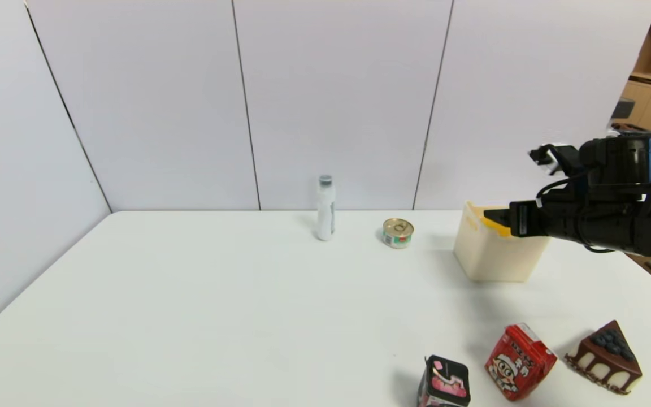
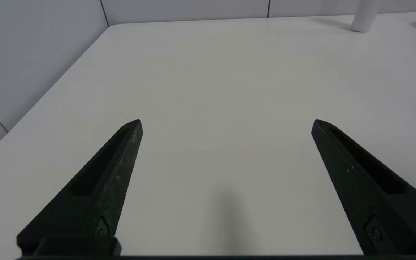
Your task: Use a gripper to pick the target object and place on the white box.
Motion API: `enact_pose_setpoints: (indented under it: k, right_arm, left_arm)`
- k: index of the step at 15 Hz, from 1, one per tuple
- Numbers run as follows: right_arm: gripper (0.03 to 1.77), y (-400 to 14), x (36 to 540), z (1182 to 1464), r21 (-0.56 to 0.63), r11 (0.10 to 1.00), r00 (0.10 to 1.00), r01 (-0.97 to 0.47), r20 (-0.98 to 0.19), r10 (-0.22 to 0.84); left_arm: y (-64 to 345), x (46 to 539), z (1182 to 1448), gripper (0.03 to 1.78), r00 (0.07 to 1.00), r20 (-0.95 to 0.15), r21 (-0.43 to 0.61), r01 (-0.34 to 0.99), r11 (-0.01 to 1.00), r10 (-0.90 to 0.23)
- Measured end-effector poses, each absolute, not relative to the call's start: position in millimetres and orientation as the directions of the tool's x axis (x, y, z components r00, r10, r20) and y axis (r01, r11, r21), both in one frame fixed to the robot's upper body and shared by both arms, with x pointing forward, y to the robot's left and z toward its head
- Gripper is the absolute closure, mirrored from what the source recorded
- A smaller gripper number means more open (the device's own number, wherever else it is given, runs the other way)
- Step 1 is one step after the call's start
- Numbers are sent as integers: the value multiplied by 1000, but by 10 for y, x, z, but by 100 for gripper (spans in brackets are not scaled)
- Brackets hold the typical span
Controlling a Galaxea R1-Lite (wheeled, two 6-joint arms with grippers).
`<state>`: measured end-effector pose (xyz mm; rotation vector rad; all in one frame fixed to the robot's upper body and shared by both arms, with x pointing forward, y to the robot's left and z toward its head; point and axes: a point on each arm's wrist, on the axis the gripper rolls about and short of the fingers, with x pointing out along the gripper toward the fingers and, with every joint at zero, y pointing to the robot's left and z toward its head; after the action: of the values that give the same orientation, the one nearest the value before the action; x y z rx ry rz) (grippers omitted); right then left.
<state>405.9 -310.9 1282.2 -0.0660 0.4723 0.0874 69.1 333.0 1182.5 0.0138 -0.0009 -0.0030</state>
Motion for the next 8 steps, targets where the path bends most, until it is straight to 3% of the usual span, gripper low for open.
enact_pose_setpoints:
  k: [3,8]
  right_arm:
    - [34,-3064,4002,13103,-61,991,924,-123,-370,92]
    - [22,-2954,3757,14071,-120,982,988,-148,-56,142]
  left_arm:
    - [3330,691,11825,12,1000,1,14,3,1000,-3]
    - [3330,691,11825,12,1000,1,13,3,1000,-3]
